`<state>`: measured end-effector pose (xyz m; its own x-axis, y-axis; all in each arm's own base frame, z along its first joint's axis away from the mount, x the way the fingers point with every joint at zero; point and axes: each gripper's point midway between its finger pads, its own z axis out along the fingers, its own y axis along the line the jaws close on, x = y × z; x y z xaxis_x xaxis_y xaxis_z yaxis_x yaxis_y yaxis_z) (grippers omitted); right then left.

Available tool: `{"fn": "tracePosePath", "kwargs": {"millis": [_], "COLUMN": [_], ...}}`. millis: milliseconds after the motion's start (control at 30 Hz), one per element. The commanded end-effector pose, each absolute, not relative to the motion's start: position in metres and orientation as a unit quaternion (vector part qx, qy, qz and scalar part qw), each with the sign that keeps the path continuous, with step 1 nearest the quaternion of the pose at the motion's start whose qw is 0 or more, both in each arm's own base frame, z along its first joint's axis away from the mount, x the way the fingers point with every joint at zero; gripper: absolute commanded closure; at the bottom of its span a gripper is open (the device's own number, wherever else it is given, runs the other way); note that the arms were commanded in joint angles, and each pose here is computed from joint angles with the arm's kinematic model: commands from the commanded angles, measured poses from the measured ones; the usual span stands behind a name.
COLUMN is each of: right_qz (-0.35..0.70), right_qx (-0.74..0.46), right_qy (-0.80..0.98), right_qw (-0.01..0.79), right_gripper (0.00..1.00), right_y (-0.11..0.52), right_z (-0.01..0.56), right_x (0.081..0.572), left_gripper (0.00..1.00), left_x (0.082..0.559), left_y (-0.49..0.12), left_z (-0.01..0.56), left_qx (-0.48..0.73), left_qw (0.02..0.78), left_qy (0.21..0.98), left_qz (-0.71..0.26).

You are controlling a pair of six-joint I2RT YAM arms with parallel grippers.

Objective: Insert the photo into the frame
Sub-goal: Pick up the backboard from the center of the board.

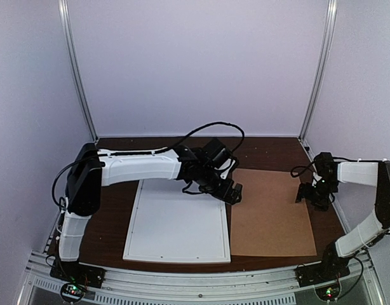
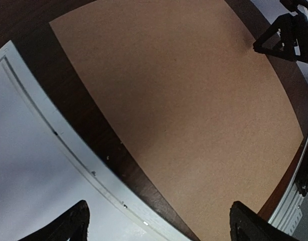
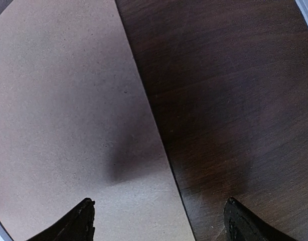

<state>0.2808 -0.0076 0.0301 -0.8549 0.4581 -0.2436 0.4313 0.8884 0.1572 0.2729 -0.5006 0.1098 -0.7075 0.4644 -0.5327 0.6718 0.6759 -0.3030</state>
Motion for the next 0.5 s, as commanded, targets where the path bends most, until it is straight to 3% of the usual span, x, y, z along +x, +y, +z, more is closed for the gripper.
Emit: {"fn": "tracePosePath", "kwargs": {"millis": [0, 467], "right_qz": [0.058, 0.064], "right_qx": [0.23, 0.232], "right_qy": [0.958, 0.957], "right_qw": [0.161, 0.161], "right_gripper": [0.12, 0.12], "right_y": [-0.013, -0.015], "right_z": [0.033, 0.029], "right_x": [0.285, 0.276], "left_gripper": [0.02, 0.02], "left_x": [0.263, 0.263], "left_y": [-0.533, -0.557], "left_z": [0.106, 0.035], "left_qx": [0.343, 0.325], "left_qw": [0.2, 0.144], "left_qy": [0.879, 0.899], "left_qz": [-0.266, -0.256]}}
